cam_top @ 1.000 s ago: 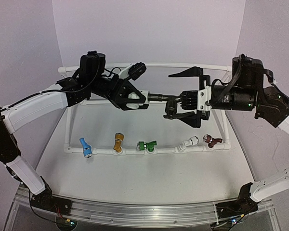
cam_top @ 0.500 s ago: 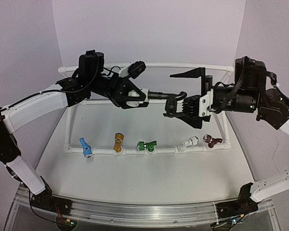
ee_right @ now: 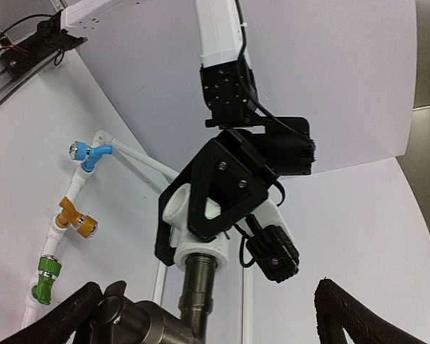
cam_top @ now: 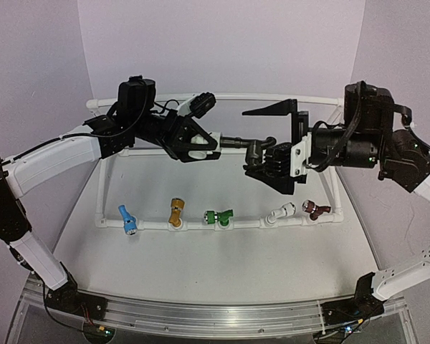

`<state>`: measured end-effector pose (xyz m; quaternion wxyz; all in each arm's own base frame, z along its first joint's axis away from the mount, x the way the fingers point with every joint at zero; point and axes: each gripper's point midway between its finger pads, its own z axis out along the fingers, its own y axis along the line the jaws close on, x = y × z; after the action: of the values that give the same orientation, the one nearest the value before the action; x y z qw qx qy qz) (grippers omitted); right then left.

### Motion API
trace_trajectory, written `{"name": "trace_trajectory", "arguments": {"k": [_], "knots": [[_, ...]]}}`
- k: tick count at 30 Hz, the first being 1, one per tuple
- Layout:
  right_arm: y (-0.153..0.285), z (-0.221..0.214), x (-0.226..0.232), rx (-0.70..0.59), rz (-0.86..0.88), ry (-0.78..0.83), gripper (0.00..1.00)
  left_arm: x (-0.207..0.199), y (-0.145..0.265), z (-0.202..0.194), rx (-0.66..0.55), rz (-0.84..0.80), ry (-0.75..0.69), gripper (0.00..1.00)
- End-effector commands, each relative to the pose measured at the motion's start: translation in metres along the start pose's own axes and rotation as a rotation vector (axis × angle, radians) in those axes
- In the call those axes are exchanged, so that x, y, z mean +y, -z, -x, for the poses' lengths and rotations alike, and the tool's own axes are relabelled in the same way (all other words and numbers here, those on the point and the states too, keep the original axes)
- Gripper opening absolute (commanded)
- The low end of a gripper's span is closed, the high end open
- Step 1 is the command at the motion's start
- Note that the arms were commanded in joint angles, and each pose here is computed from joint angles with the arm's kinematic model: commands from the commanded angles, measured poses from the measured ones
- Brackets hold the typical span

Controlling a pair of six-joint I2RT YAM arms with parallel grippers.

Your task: Install the water faucets

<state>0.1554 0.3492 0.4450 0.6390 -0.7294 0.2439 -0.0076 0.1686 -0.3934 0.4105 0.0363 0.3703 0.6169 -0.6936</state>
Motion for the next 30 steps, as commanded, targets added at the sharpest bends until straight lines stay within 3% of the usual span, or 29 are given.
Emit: {"name": "trace_trajectory", "arguments": {"k": [1,17,30], "knots": [[0.008,0.008,-0.043,-0.001,-0.138,-0.027,0.98,-0.002,0.001,0.006,-0.005,0.006,-0.055,0.0],[0.001,-0.026,-0.076,0.128,-0.241,-0.115,0.98,-0.006,0.003,-0.004,0.029,0.017,-0.079,0.0],[-0.01,-0.065,-0.037,0.182,-0.134,-0.087,0.98,-0.04,0.007,-0.012,0.071,-0.066,-0.147,0.0]]}}
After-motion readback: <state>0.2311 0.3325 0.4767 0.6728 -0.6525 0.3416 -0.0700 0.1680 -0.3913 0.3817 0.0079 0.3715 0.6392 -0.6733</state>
